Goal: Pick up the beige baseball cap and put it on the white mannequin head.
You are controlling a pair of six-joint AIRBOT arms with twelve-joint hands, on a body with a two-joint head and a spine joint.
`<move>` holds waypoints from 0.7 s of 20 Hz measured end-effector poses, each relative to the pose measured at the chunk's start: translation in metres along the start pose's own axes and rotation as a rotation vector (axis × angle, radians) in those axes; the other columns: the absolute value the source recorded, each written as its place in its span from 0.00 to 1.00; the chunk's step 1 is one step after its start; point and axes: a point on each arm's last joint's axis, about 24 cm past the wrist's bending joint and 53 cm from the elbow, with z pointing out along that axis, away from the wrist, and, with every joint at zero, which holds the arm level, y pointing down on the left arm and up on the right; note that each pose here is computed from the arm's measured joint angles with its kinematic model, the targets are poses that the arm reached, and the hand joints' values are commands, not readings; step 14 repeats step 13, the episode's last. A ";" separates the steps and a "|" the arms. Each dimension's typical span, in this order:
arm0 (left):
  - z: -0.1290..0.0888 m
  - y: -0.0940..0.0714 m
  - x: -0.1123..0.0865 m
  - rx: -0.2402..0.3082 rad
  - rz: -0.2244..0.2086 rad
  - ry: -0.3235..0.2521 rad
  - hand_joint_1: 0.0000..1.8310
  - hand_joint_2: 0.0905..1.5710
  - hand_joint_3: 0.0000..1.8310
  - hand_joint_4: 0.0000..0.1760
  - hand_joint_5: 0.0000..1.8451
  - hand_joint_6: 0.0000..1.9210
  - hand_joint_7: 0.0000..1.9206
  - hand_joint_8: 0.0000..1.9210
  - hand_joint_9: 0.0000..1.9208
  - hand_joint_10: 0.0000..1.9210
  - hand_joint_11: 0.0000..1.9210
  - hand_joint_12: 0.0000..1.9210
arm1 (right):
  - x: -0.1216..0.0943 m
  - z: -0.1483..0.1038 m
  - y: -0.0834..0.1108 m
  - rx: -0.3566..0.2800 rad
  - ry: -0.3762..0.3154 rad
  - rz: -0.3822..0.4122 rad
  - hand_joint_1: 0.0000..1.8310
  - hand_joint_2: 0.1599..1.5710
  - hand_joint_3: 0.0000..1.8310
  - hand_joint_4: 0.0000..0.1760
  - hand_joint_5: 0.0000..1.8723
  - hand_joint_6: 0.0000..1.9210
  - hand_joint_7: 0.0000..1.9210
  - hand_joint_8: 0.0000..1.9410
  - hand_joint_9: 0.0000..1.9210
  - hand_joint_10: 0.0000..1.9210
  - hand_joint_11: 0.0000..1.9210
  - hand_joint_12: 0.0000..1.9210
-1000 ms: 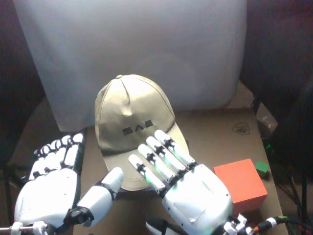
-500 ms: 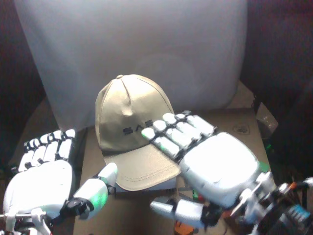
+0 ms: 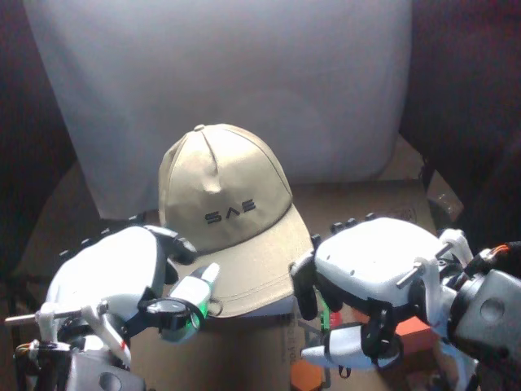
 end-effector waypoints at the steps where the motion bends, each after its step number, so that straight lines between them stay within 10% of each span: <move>1: 0.002 -0.005 -0.003 0.006 -0.010 -0.004 0.54 0.75 0.00 0.00 0.41 1.00 0.49 1.00 0.57 1.00 0.62 1.00 | 0.000 -0.001 0.002 -0.004 -0.006 -0.003 0.67 0.66 0.00 0.00 0.41 1.00 0.65 1.00 0.82 1.00 0.97 1.00; 2: 0.003 -0.012 -0.004 0.019 0.264 -0.008 0.57 0.74 0.00 0.00 0.53 1.00 0.58 1.00 0.61 1.00 0.65 1.00 | 0.000 -0.002 -0.001 0.005 -0.011 -0.001 0.69 0.68 0.01 0.00 0.57 1.00 0.70 1.00 0.84 1.00 0.99 1.00; 3: 0.004 -0.015 -0.013 0.018 0.297 -0.034 0.60 0.73 0.00 0.00 0.63 1.00 0.66 1.00 0.69 1.00 0.72 1.00 | 0.000 -0.004 -0.008 0.030 -0.022 0.005 0.66 0.70 0.00 0.00 0.68 1.00 0.76 1.00 0.88 1.00 1.00 1.00; 4: 0.006 -0.017 -0.021 0.018 0.305 -0.052 0.60 0.73 0.00 0.00 0.67 1.00 0.70 1.00 0.74 1.00 0.78 1.00 | -0.001 -0.007 -0.019 0.074 -0.030 0.012 0.64 0.71 0.00 0.80 0.71 1.00 0.78 1.00 0.90 1.00 1.00 1.00; 5: 0.006 -0.019 -0.023 0.019 0.305 -0.057 0.60 0.74 0.00 0.33 0.70 1.00 0.75 1.00 0.79 1.00 0.83 1.00 | -0.003 -0.010 -0.028 0.108 -0.045 0.020 0.61 0.71 0.00 0.96 0.70 1.00 0.79 1.00 0.92 1.00 1.00 1.00; 8: 0.006 -0.023 -0.019 0.021 0.275 -0.037 0.63 0.74 0.00 0.97 0.74 1.00 0.77 1.00 0.81 1.00 0.87 1.00 | -0.003 -0.012 -0.038 0.136 -0.060 0.006 0.55 0.76 0.01 1.00 0.70 1.00 0.79 1.00 0.92 1.00 1.00 1.00; 14: 0.008 -0.031 -0.019 0.028 0.245 -0.037 0.65 0.73 0.00 1.00 0.73 1.00 0.77 1.00 0.81 1.00 0.87 1.00 | -0.001 -0.013 -0.039 0.138 -0.053 0.003 0.55 0.80 0.01 1.00 0.70 1.00 0.79 1.00 0.91 1.00 1.00 1.00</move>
